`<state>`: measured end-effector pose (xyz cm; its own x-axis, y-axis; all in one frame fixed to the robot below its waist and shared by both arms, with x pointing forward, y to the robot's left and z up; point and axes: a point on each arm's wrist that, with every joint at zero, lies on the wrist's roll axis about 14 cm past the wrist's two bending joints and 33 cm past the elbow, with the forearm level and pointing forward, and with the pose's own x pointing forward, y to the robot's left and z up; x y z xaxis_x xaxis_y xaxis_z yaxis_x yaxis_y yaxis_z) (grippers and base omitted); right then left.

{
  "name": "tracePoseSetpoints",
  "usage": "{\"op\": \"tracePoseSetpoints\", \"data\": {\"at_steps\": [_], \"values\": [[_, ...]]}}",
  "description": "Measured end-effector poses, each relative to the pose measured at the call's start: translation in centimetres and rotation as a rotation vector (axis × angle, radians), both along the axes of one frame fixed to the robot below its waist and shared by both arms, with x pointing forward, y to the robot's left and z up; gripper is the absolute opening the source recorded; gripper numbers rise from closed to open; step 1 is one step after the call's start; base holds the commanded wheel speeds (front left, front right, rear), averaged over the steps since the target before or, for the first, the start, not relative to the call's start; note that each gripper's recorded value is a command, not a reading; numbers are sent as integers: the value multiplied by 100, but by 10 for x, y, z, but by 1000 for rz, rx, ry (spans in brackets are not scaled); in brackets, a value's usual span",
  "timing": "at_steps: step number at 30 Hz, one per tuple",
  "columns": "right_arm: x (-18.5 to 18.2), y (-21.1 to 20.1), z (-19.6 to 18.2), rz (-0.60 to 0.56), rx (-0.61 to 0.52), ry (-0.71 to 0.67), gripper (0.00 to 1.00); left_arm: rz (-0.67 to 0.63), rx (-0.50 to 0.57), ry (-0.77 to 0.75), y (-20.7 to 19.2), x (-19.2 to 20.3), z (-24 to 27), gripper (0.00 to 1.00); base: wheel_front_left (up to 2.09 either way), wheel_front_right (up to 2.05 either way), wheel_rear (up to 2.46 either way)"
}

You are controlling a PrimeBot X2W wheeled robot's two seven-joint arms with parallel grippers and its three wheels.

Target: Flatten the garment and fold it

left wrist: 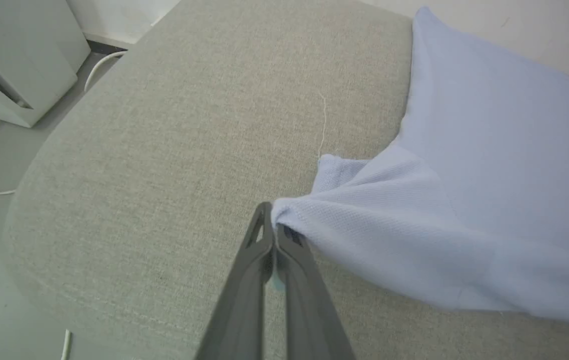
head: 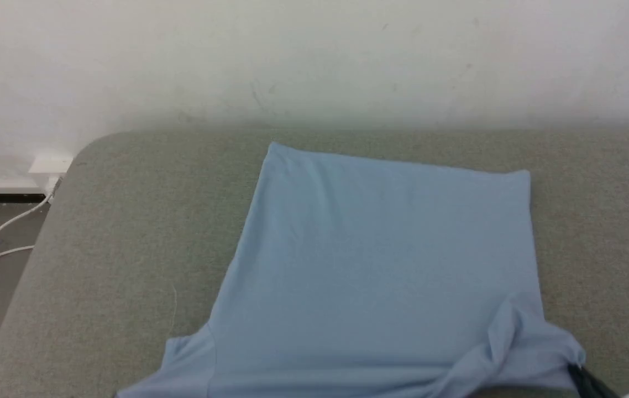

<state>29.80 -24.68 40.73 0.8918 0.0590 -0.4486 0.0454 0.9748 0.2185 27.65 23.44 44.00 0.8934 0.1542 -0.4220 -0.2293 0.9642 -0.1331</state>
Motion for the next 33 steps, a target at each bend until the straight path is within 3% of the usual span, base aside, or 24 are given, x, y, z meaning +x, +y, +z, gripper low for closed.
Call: {"op": "tracePoseSetpoints", "data": {"at_steps": [5, 6, 7, 8, 11, 14, 17, 22, 28, 33], "values": [[-35, 4, -25, 8, -66, 144, 0, 14, -38, 96, -7, -23, -23, 0, 0, 0, 0], [-40, 7, -31, 13, -70, 174, 27, 18, -44, 107, -9, -25, -27, 0, 0, 0, 0], [-43, 11, -35, 19, -72, 194, 43, 16, -52, 113, -12, -26, -31, 0, 0, 0, 0], [-46, 15, -38, 25, -69, 208, 100, 14, -62, 119, -15, -28, -34, 0, 0, 0, 0], [-39, 25, -31, 26, -44, 174, 100, 14, -81, 102, -20, -26, -37, 0, 0, 0, 0], [-19, 24, -2, -18, -8, 38, 100, 25, -82, 60, -19, -17, -31, 0, 0, 0, 0], [-1, 8, 28, -97, 14, -89, 100, 30, -84, 32, -19, -13, -26, 0, 0, 0, 0], [37, -19, 54, -176, 11, -181, 100, 40, -87, -27, -18, -3, -13, 0, 0, 0, 0], [110, -41, 53, -191, 28, -132, 100, 29, -99, -124, -26, 25, 9, 0, 0, 0, 0], [161, -45, 29, -165, 55, 42, 100, 16, -99, -173, -32, 46, 19, 0, 0, 0, 0]]}}
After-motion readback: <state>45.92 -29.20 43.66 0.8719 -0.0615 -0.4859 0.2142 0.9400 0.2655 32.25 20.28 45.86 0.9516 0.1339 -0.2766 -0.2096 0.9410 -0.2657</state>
